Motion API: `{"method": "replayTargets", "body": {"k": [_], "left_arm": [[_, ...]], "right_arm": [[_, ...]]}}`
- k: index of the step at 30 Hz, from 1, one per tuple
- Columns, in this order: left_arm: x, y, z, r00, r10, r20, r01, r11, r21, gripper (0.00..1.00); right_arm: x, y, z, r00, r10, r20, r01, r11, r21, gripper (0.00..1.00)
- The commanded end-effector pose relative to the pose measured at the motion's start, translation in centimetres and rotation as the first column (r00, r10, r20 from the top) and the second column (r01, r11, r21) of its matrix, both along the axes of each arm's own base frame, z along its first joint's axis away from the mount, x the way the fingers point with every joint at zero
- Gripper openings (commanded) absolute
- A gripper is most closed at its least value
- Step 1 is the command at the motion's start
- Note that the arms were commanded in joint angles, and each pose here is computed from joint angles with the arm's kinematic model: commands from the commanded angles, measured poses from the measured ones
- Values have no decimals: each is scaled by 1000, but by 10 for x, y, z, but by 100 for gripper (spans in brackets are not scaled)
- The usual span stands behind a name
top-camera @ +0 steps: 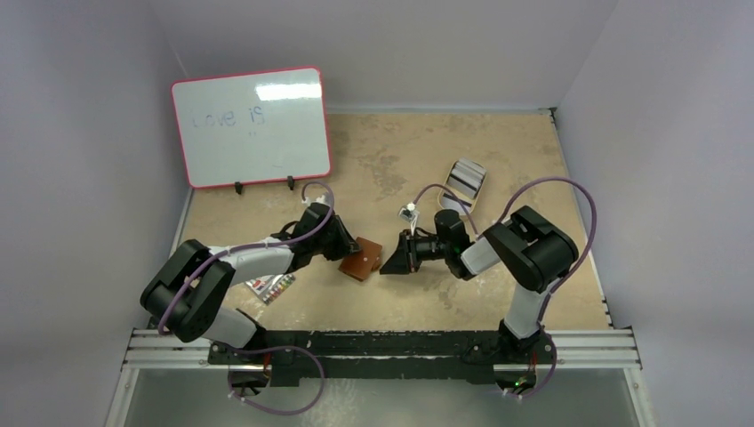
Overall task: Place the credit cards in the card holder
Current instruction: Close the card holder at the center of the board.
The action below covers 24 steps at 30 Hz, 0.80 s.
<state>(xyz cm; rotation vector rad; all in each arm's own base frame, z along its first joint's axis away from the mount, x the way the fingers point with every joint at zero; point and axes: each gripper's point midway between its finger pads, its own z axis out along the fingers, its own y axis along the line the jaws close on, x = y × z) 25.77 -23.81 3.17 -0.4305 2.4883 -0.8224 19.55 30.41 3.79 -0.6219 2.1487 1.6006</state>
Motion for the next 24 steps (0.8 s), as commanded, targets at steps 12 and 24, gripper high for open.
{"method": "replayTargets", "body": {"k": [12,24], "left_arm": [[-2,22,-22,999,25,-20,-22,992,127,16],[-4,22,-23,999,28,-19,-26,992,121,17]], "right_arm": [[46,-2,10,966,-257,29,258,963,-75,28],[39,11,7,986,-168,10,168,986,21,26]]}}
